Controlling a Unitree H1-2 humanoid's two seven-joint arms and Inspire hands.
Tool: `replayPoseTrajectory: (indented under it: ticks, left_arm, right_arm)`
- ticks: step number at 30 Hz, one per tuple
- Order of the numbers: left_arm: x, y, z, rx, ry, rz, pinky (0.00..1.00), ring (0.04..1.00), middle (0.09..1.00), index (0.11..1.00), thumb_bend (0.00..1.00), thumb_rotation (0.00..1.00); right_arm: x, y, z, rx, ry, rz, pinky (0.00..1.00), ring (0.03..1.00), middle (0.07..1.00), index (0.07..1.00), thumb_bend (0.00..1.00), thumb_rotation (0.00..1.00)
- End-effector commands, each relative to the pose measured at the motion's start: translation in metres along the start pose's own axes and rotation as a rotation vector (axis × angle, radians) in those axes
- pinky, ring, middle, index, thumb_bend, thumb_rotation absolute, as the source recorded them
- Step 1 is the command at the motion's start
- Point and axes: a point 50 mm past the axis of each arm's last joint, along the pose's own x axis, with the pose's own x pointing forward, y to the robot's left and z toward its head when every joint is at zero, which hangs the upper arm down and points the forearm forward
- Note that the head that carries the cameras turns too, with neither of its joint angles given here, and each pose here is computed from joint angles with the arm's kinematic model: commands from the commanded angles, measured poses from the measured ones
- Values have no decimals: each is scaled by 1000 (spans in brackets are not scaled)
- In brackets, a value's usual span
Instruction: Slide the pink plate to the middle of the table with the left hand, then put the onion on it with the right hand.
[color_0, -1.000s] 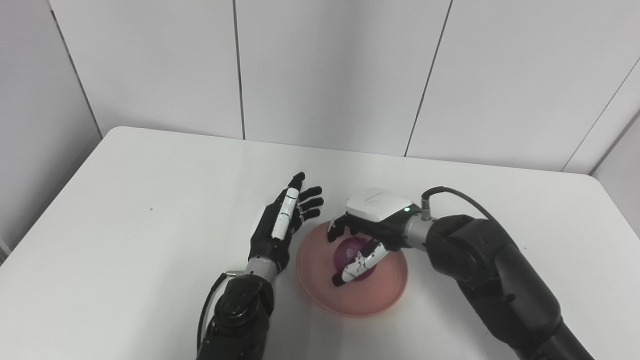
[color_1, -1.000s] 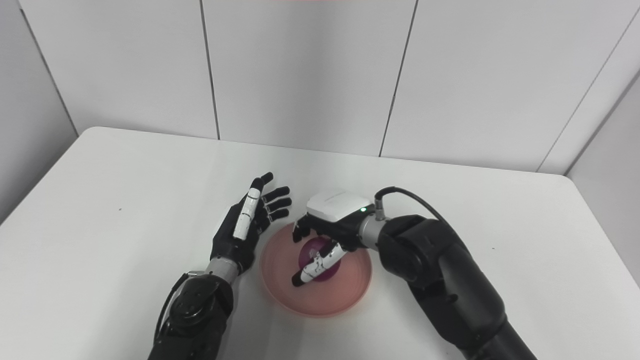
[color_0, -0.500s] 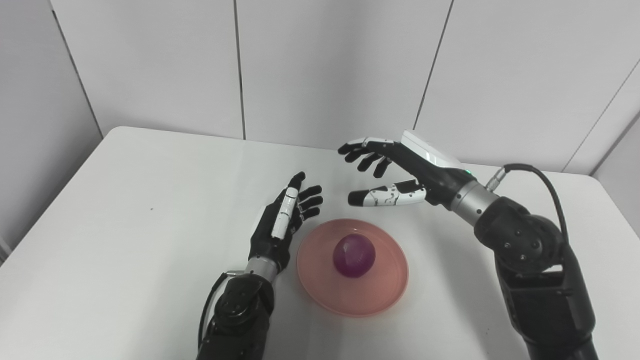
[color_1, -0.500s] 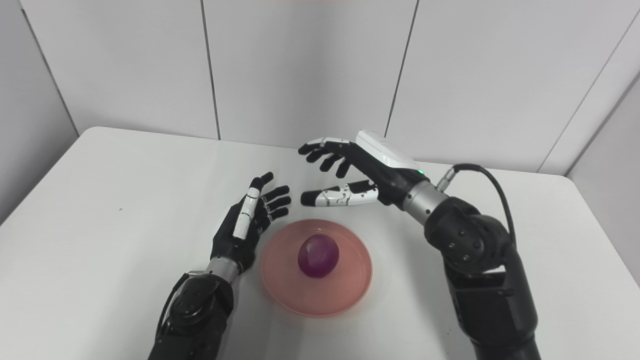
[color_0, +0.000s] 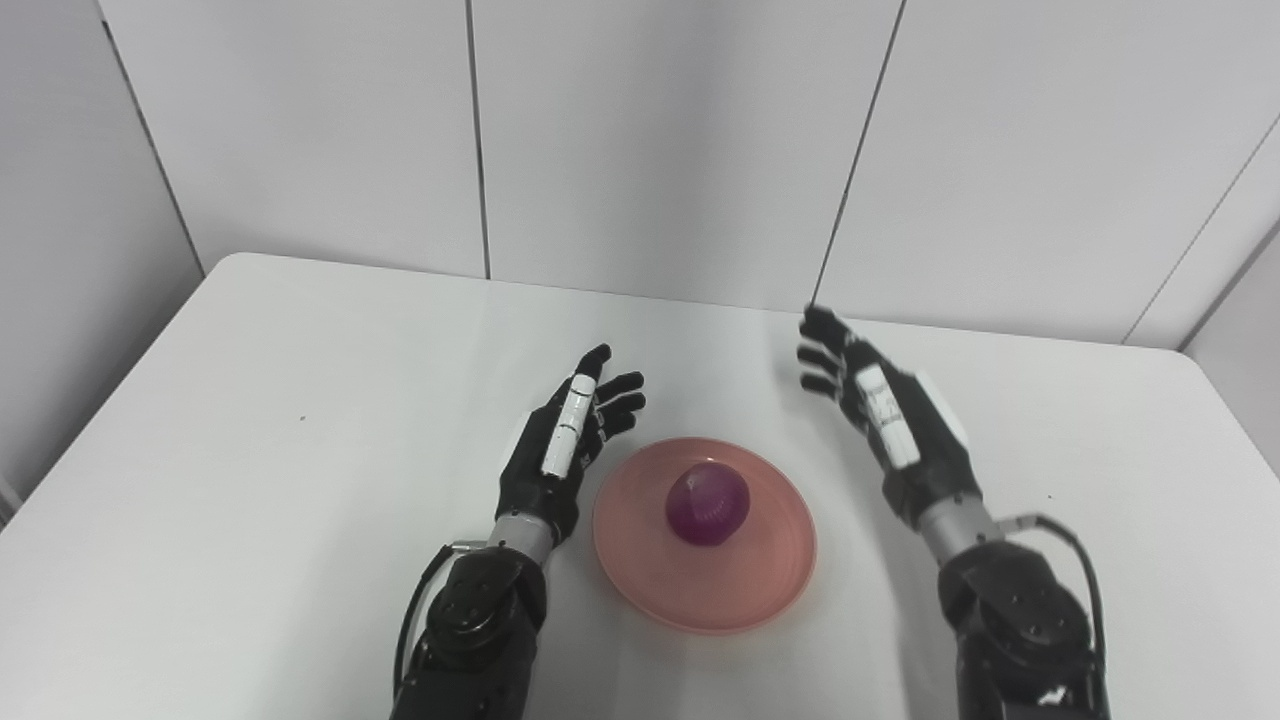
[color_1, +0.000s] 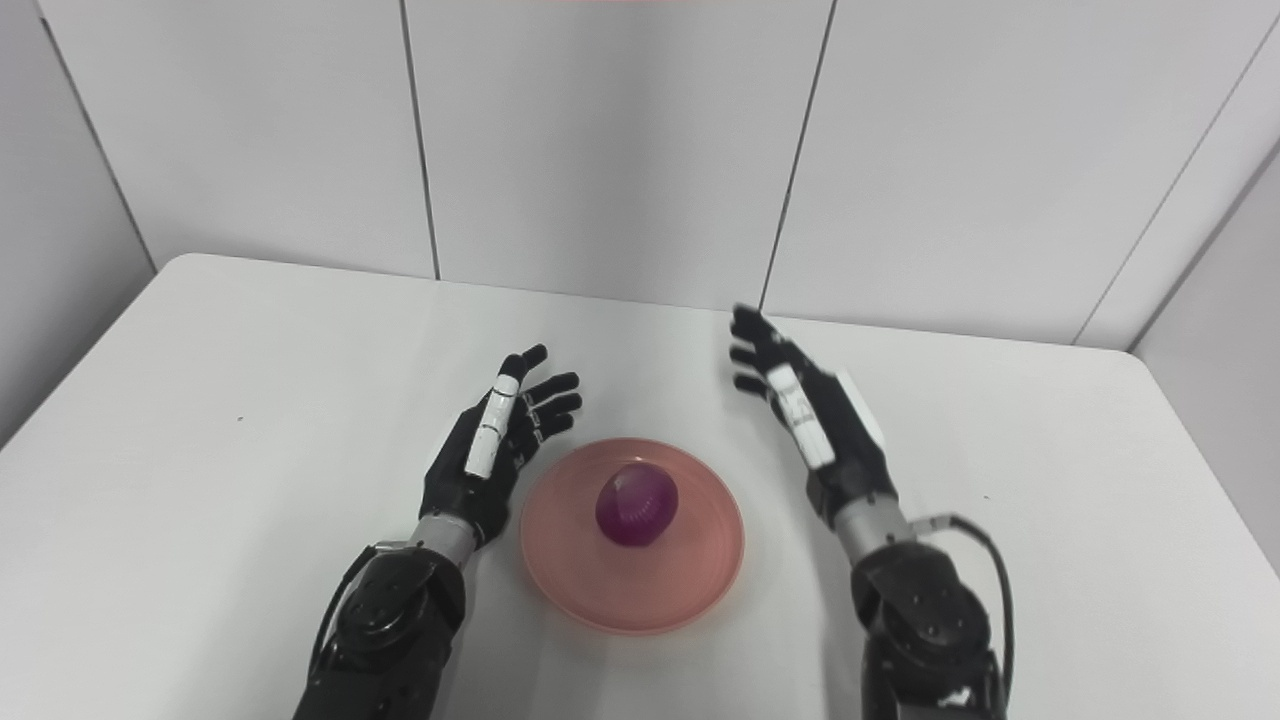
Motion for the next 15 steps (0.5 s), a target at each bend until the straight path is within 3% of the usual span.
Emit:
replayPoseTrajectory:
  ticks: [1,9,15]
  left_arm:
    - [-4,4,-9,-12,52,10,837,786,774,883,652,827]
    - [-4,4,-7,-21,45,21,836,788,779,881,659,813]
    - [-5,4,-6,-17,27,26,865,799,785,881,653,816]
  right_arm:
    - [8,-2,12,14,-101,-37,887,917,930,921,952,970]
    - [0,16,-30,123,-35,-118,897,919,935,934,910,984]
    - [-9,35,-57,189,-2,-126,903,912,927,933,835,985]
